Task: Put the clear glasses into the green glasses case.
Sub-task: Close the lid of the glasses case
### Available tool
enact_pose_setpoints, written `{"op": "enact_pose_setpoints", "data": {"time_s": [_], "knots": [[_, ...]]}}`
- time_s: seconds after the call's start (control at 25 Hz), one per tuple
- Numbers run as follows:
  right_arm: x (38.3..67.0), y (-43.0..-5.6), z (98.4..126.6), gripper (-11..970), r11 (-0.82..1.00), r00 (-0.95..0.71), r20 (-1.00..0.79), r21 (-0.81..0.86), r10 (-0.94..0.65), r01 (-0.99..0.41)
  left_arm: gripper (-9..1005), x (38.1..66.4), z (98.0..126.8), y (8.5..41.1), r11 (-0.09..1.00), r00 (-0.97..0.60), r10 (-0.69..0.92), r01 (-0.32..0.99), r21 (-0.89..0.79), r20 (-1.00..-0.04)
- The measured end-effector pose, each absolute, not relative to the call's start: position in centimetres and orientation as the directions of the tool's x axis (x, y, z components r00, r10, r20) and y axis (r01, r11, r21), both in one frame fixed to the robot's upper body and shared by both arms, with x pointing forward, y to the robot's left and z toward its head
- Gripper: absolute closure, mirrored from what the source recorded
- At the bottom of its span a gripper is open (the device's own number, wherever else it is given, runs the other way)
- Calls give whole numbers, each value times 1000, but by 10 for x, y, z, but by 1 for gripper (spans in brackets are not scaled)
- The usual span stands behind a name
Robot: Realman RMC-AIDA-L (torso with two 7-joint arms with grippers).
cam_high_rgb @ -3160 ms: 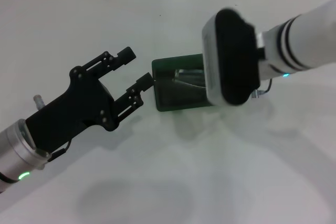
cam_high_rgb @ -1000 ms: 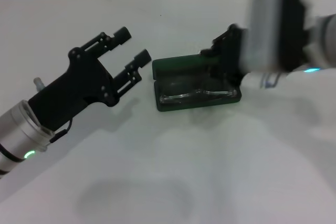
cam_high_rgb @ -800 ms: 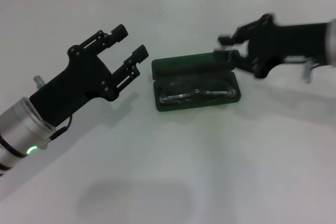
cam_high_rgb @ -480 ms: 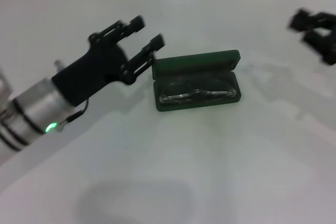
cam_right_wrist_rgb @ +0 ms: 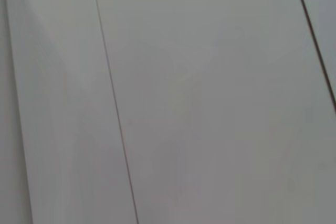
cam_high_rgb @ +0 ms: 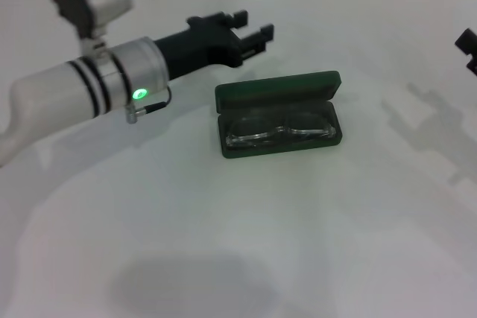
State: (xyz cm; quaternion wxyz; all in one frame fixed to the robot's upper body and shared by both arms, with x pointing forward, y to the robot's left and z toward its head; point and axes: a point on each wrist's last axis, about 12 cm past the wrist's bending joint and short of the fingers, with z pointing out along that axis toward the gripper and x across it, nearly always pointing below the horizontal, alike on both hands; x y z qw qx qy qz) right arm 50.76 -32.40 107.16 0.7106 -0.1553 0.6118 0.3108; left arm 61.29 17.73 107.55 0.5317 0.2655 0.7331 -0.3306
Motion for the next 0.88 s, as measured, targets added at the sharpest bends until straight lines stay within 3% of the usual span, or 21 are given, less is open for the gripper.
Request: {"op": "enact_pose_setpoints", "data": {"time_s": [0.28, 0.64, 0.88], "knots": [[510, -319, 1066, 332, 762, 42, -972, 154, 231, -629, 417, 619, 1072, 163, 642, -363, 131, 740, -201, -922], [513, -313, 1068, 271, 743, 36, -974, 145, 222, -654, 416, 626, 1068, 156, 680, -386, 196, 716, -158, -902], [510, -316, 1066, 272, 749, 31, -975, 150, 221, -645, 417, 615, 1065, 144, 613, -378, 269, 777, -145, -886]]}}
